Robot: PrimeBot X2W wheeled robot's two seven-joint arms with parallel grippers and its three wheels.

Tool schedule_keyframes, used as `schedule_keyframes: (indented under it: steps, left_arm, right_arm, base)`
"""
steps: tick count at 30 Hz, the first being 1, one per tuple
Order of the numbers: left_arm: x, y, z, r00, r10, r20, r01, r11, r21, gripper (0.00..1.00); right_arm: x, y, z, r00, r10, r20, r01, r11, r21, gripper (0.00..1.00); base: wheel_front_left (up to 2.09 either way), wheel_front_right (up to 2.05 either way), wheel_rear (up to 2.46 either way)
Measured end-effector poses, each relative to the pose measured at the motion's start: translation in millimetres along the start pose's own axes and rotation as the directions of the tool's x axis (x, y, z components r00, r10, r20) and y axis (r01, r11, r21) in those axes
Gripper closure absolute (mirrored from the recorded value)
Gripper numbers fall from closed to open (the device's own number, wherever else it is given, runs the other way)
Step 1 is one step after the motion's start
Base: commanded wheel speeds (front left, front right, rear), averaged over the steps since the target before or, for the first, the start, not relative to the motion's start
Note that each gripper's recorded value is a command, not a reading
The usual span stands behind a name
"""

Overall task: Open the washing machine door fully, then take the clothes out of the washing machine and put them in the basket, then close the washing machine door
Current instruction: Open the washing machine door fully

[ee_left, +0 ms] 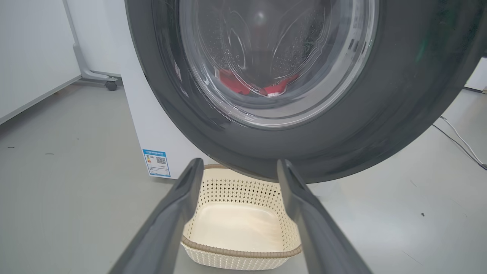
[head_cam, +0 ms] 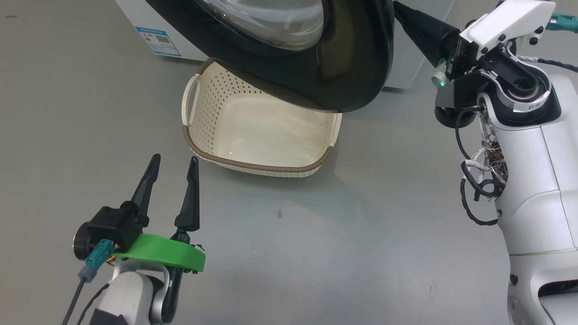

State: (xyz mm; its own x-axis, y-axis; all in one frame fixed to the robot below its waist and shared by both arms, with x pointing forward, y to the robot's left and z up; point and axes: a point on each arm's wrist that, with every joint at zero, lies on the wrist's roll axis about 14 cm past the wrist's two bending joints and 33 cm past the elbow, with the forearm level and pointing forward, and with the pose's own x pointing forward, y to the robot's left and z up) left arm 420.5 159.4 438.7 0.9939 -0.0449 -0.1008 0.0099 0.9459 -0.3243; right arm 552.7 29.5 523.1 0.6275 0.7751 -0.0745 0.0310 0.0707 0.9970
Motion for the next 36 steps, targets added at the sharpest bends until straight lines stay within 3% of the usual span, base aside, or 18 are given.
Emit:
schedule_keyframes:
  steps: [21,36]
  left_arm:
    - [-2.1,0.8,20.9,0.998,0.003,0.056,-0.004,1.0,0.006,0.0]
    - [-7.1,-6.9,37.4,0.995,-0.017,0.101,0.016,1.0,0.009,0.0]
  right_arm:
    - [-4.0,-7.4,-39.4,0.989,-0.02,-0.146,0.036,0.993,0.111,1.0]
    - [-13.6,-2.5,-78.9,0.969,-0.018,-0.246,0.052,0.99,0.134,1.0]
  base:
    - [0.0,0.0,0.0]
    - [0.0,0.0,0.0]
